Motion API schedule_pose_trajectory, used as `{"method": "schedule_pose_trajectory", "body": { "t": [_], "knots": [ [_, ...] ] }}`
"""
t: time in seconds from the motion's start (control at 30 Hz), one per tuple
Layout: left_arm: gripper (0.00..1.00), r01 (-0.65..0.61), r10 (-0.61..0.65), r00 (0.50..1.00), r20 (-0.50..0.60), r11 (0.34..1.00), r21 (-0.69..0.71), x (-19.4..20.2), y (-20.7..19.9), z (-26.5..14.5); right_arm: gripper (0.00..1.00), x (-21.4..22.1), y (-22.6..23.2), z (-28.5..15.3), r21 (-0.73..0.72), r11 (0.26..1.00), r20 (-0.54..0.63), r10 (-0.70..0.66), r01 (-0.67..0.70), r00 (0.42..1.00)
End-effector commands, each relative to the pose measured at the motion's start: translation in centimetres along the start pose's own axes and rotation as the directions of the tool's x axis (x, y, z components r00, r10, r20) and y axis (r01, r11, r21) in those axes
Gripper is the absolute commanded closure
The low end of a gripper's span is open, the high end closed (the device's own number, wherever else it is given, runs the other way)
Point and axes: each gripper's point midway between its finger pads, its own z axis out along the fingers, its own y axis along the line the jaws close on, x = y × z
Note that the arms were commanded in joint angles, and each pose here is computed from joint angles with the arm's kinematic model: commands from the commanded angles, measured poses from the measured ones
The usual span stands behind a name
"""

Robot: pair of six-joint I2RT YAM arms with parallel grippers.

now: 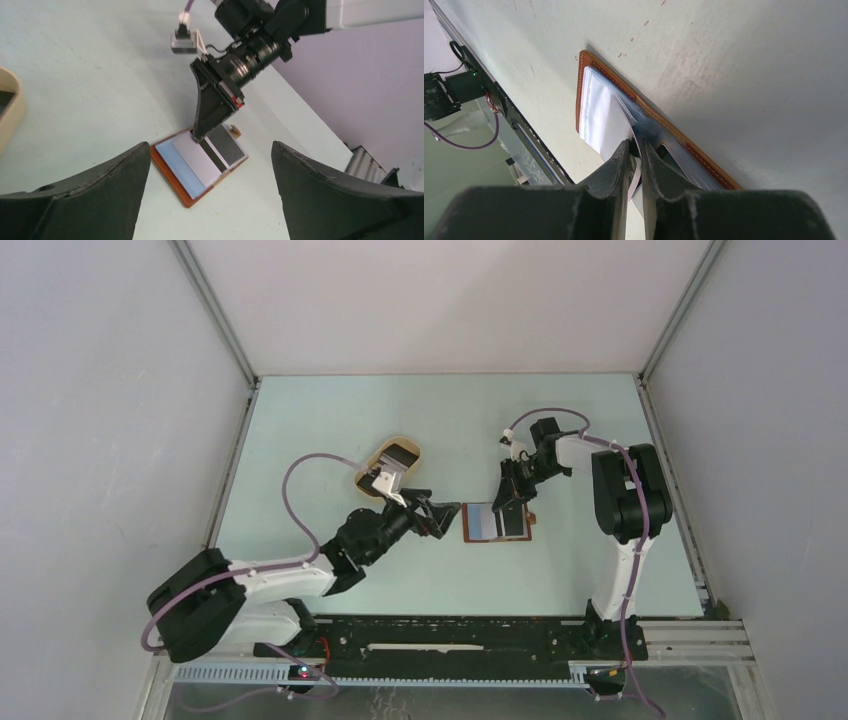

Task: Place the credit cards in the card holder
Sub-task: Insert the credit card into the card holder.

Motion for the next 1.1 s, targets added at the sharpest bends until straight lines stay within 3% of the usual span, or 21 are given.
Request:
{"method": "schedule_pose_trajectory", "body": {
  "t": [0.0, 0.27, 0.57, 0.7, 1.07],
  "knots": [
    [0.12, 0.109, -0.105, 0.994, -0.039, 0.988, 0.109, 1.7, -1.7, 0.7, 0.79, -0.1, -0.3, 0.2, 0.03, 0.999, -0.015, -0.038, 0.038, 0.999],
    [0.49, 0.196, -0.177, 0.966, -0.191, 0.976, 0.089, 7.5, -3.5, 4.3, 0.77, -0.1, -0.2, 0.2, 0.03, 0.999, -0.016, -0.044, 0.044, 0.999],
    [0.53, 0.186, -0.168, 0.954, -0.248, 0.981, 0.048, 10.8, -5.8, 7.7, 0.76, 0.1, -0.1, 0.5, 0.023, 0.999, -0.026, -0.044, 0.045, 0.999],
    [0.67, 0.258, -0.262, 0.936, -0.235, 0.965, -0.048, 12.2, -5.5, 9.2, 0.76, 0.1, 0.0, 0.5, 0.026, 0.999, -0.024, -0.046, 0.046, 0.999],
    [0.71, 0.279, -0.335, 0.905, -0.263, 0.933, -0.229, 15.7, -5.6, 12.0, 0.76, 0.1, -0.3, 0.6, 0.036, 0.998, -0.027, -0.042, 0.043, 0.999]
  ]
}}
